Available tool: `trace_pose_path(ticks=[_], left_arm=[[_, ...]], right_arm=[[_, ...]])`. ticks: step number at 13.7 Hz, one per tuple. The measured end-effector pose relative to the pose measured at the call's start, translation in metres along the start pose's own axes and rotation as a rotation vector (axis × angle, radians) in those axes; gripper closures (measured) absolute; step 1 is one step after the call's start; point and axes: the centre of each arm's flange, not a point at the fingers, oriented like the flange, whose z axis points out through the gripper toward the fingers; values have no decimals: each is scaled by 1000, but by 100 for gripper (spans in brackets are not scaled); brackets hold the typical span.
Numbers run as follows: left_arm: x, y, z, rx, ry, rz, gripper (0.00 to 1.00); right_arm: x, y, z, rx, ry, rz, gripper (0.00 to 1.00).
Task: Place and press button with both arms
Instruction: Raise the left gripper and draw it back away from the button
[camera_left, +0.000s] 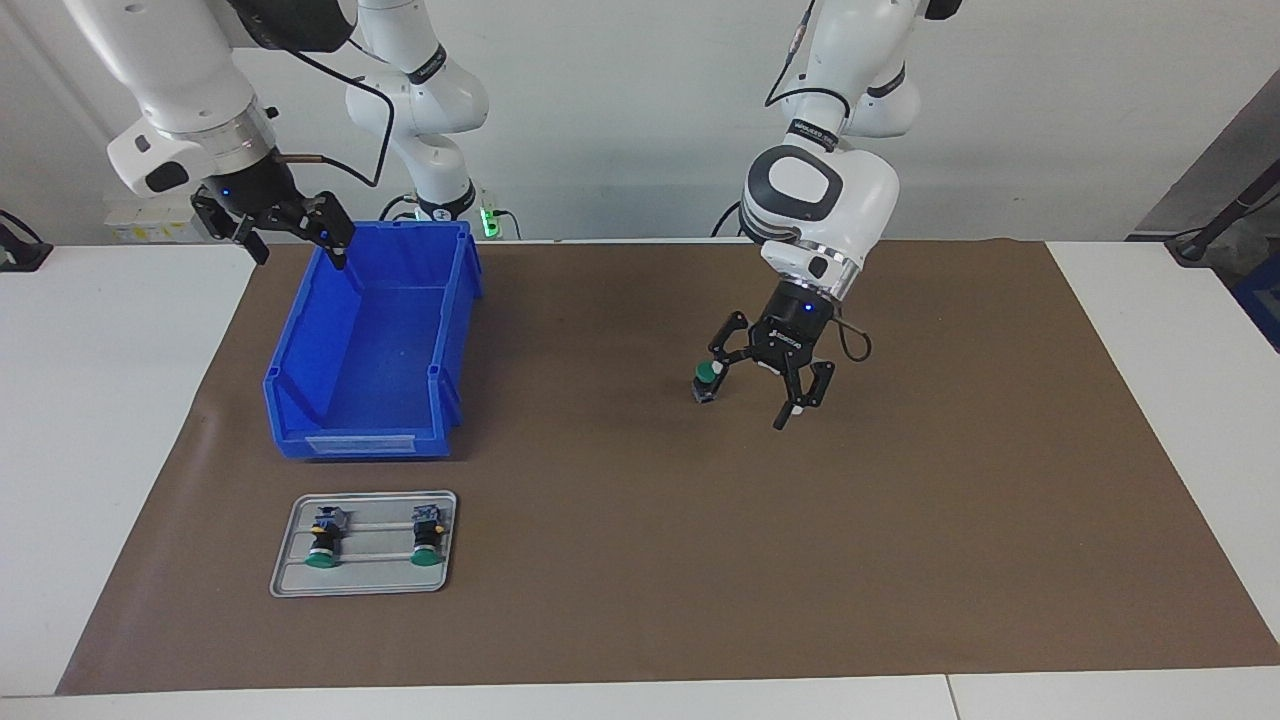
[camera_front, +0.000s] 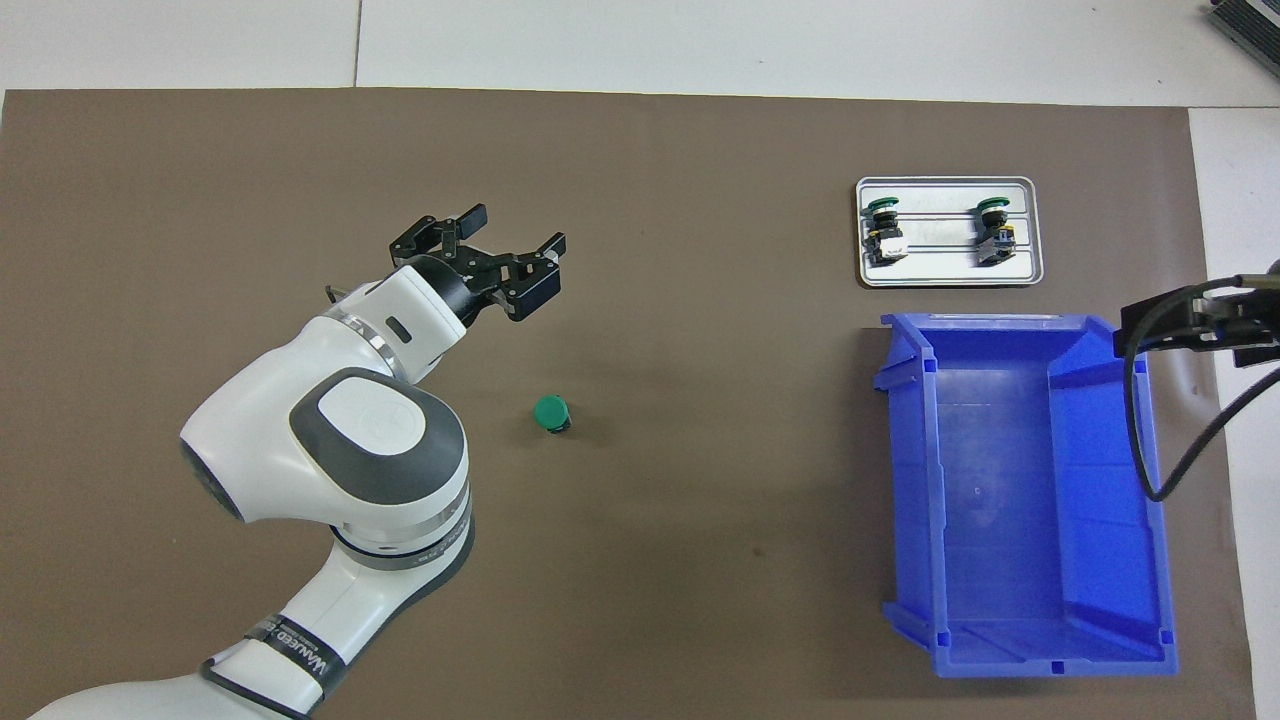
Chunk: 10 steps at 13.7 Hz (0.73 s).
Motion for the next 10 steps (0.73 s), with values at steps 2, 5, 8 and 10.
trace_pose_path(ticks=[2,5,8,10], left_arm=[[12,-19,-3,-2,-10,106,0],[30,-56,-11,-20,-58,296,0],[45,-87,-27,-73,-131,441,0],[52,-105,-39,-105,-207,548,0]], right_arm=[[0,0,0,0,0,0,0],[0,0,0,0,0,0,0],[0,0,0,0,0,0,0],[0,0,0,0,0,0,0]])
